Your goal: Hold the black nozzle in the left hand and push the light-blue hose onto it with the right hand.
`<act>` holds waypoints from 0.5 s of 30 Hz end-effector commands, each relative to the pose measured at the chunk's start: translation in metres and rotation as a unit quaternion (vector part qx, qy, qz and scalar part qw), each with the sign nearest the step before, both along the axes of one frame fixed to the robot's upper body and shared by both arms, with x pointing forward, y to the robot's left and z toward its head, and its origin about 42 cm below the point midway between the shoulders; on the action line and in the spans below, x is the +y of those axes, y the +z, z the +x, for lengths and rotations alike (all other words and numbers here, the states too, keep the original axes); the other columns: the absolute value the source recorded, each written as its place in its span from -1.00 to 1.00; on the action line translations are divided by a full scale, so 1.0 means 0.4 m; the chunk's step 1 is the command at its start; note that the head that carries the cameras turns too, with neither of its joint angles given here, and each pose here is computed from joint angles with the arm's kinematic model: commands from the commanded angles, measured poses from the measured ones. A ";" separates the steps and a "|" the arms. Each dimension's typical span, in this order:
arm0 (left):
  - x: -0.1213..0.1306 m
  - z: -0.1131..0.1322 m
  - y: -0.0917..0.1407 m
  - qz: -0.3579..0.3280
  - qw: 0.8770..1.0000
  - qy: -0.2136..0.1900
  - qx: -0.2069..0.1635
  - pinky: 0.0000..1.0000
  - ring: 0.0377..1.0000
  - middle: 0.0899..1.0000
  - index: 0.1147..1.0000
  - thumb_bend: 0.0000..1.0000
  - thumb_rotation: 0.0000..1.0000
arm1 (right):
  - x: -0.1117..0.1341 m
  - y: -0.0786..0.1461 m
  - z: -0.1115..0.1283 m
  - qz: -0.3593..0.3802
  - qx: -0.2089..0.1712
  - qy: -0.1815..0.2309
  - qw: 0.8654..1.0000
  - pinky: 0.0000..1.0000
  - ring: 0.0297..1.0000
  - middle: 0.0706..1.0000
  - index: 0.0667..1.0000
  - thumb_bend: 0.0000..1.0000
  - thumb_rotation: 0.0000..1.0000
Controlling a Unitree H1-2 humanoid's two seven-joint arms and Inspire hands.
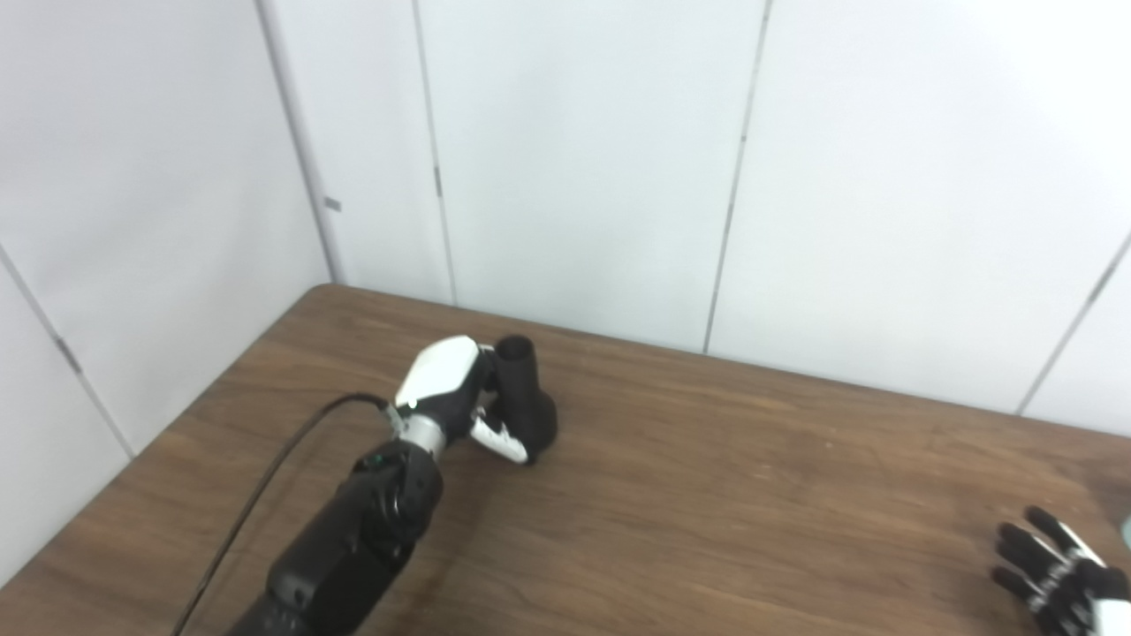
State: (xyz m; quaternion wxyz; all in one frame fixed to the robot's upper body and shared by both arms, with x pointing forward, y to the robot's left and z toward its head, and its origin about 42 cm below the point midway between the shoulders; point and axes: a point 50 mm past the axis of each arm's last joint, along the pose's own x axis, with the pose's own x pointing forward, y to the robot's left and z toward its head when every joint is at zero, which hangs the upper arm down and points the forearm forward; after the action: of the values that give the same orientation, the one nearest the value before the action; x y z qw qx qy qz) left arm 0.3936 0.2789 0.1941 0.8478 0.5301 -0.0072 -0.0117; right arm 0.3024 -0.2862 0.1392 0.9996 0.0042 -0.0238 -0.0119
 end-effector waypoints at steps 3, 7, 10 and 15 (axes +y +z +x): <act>-0.043 -0.007 0.021 0.009 0.999 -0.031 -0.010 0.97 0.31 -0.04 -0.21 0.04 -1.00 | 0.001 0.058 0.008 -0.005 -0.035 -0.001 0.999 0.61 0.69 0.61 0.72 0.27 0.89; -0.090 -0.024 0.013 0.003 0.998 -0.057 -0.002 0.95 0.31 -0.04 -0.21 0.04 -1.00 | 0.003 0.068 0.005 -0.007 -0.039 -0.006 0.999 0.62 0.70 0.60 0.73 0.26 0.90; -0.134 -0.041 -0.012 -0.003 0.996 -0.087 0.011 0.94 0.31 -0.05 -0.21 0.04 -1.00 | 0.016 0.075 0.003 -0.009 -0.041 -0.008 0.999 0.63 0.70 0.59 0.74 0.25 0.91; -0.210 -0.067 -0.059 -0.020 0.990 -0.130 0.046 0.96 0.29 -0.05 -0.21 0.04 -1.00 | 0.047 0.101 -0.001 -0.015 -0.045 -0.009 0.999 0.65 0.72 0.61 0.76 0.17 0.97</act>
State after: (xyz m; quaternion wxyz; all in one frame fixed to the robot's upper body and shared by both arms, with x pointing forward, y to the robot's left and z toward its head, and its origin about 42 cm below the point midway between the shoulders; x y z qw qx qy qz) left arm 0.3737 0.2108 0.1822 0.8553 0.5067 -0.0430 -0.0994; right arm 0.2976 -0.2721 0.1599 0.9992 -0.0067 -0.0325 -0.0221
